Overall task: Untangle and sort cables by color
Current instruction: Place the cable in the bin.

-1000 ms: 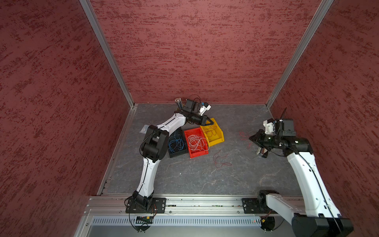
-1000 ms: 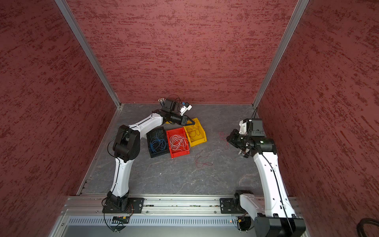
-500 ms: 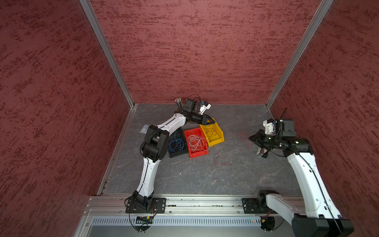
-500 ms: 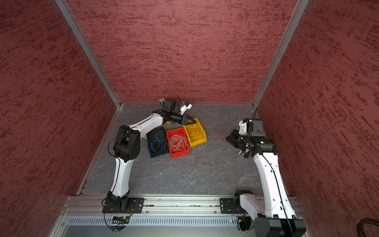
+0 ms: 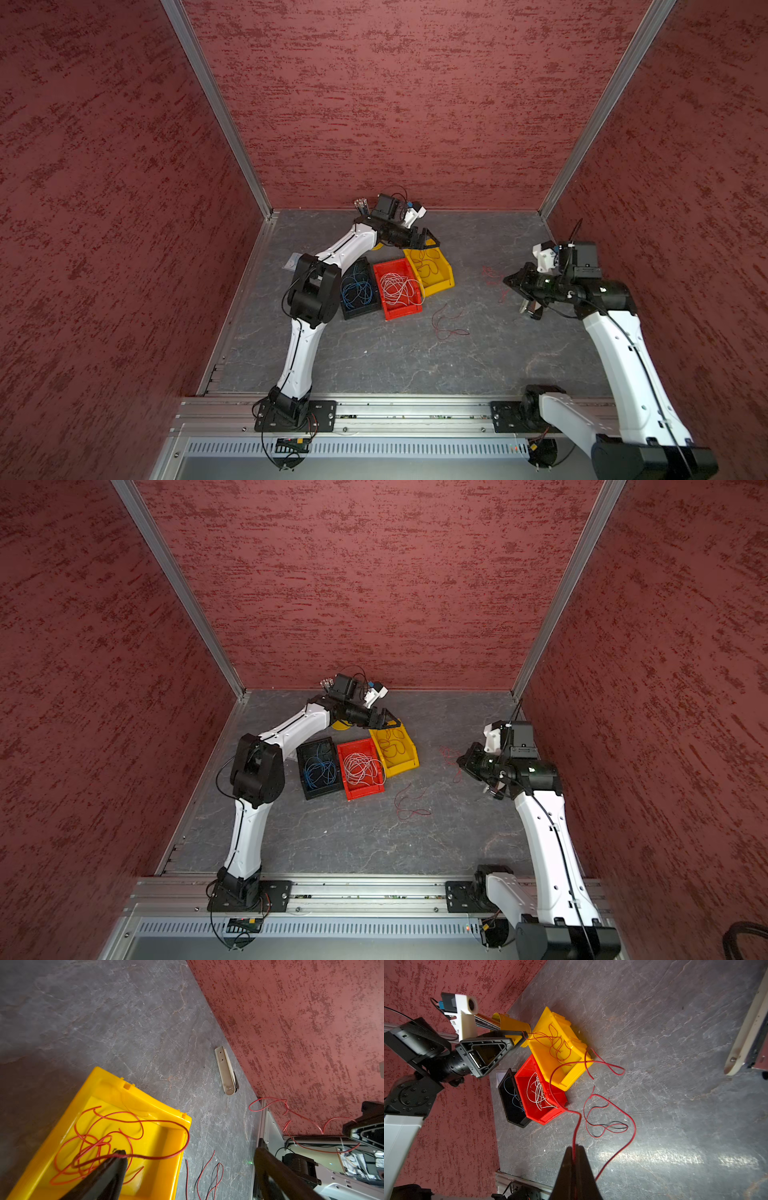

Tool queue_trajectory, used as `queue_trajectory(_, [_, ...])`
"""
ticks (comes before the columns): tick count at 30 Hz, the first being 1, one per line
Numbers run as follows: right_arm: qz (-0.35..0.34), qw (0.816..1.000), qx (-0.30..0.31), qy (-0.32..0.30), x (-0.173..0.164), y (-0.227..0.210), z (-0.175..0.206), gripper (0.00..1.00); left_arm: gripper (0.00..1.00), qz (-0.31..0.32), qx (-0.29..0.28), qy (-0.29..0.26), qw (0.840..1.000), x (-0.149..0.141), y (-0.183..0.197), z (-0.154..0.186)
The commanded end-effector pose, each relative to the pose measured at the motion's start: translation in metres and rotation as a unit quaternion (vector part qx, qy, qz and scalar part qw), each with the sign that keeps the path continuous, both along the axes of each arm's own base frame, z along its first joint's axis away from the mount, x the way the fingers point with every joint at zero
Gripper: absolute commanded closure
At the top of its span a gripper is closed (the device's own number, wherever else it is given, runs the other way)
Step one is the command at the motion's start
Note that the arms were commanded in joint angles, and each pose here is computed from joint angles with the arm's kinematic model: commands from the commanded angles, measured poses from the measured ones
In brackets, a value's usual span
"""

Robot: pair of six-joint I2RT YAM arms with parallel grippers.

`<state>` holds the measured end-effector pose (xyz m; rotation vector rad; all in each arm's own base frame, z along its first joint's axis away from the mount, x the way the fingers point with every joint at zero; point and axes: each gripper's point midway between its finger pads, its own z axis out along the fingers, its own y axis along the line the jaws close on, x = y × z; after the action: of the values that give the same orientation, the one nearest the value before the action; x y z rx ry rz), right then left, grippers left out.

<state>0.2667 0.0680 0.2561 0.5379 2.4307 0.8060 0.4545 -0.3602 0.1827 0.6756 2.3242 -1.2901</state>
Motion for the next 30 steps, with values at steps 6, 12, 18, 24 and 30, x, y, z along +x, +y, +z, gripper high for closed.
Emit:
queue_trajectory(6, [0.001, 0.999, 0.019, -0.035, 0.009, 0.004, 0.021, 1.0, 0.0, 0.017, 0.104, 0.037, 0.994, -0.017, 0.017, -0.025])
queue_trajectory(12, [0.003, 0.999, 0.022, -0.038, 0.012, 0.005, 0.024, 1.0, 0.0, -0.018, 0.108, 0.075, 0.991, -0.034, 0.003, -0.027])
queue_trajectory(18, [0.003, 0.999, 0.03, -0.04, 0.014, 0.008, 0.024, 1.0, 0.0, -0.03, 0.13, 0.089, 0.987, -0.05, -0.019, -0.031])
queue_trajectory(24, [0.008, 0.998, 0.036, -0.047, 0.012, 0.013, 0.028, 1.0, 0.0, 0.011, 0.288, 0.027, 0.957, -0.029, 0.017, -0.06])
queue_trajectory(30, [0.012, 0.997, 0.04, -0.058, 0.01, 0.015, 0.032, 1.0, 0.0, 0.052, 0.303, -0.108, 0.945, -0.002, 0.006, -0.028])
